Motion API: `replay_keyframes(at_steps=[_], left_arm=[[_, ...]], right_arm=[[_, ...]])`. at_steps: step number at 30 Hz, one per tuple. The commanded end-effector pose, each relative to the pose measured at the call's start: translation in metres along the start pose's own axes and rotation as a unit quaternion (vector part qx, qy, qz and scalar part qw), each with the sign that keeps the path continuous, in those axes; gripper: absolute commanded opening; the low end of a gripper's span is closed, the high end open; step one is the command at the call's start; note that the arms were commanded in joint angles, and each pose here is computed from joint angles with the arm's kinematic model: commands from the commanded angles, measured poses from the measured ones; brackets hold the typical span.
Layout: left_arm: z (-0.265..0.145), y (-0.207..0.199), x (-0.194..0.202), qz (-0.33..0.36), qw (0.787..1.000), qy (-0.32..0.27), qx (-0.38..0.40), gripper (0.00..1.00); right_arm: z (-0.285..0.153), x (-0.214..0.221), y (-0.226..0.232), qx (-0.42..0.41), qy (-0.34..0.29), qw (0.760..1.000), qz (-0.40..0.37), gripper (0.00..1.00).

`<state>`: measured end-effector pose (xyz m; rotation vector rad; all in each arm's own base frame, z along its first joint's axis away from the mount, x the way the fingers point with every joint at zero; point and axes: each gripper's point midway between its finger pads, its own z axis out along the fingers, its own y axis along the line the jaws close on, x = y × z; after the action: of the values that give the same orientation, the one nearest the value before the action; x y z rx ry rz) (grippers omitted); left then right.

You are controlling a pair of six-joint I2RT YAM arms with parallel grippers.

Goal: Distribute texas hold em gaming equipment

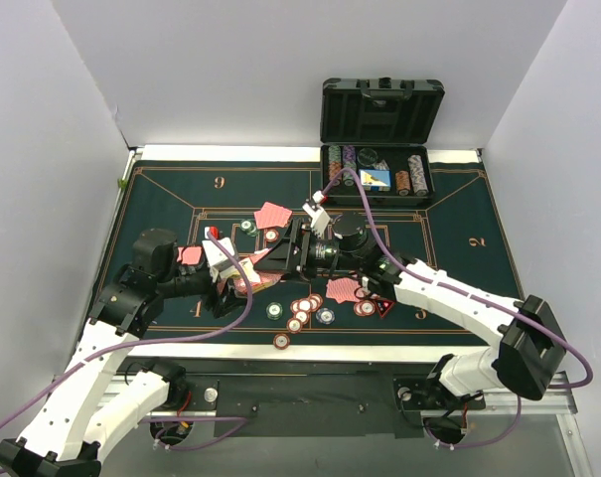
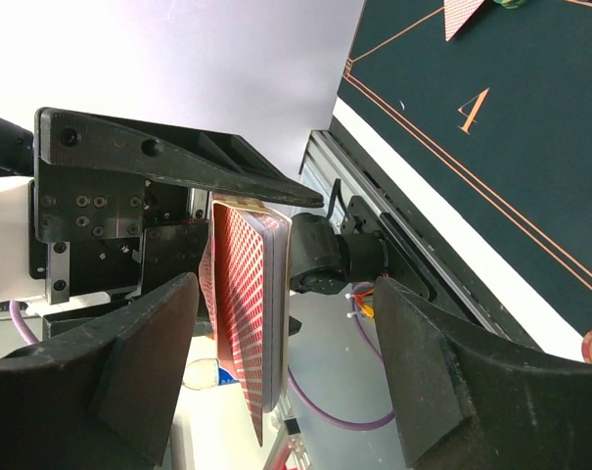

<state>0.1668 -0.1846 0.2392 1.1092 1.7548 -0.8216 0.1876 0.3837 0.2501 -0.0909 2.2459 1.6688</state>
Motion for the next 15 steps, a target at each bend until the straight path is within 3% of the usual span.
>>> replay_keyframes(at_steps=[1, 9, 15], left_arm=[[-0.008, 0.001, -0.038, 0.041, 0.998, -0.051, -0.007, 0.00], [-0.009, 0.000, -0.038, 0.041, 0.998, -0.052, -0.006, 0.00], [-0.010, 0.001, -0.039, 0.042, 0.998, -0.053, -0.008, 0.00]], right_arm=[[0.001, -0.011, 0.030, -0.048, -0.008, 0.999, -0.016, 0.66], [0.005, -0.012, 0.017, -0.042, -0.013, 0.999, -0.001, 0.52], [-0.001, -0.021, 0.011, -0.040, -0.023, 0.999, 0.007, 0.50]])
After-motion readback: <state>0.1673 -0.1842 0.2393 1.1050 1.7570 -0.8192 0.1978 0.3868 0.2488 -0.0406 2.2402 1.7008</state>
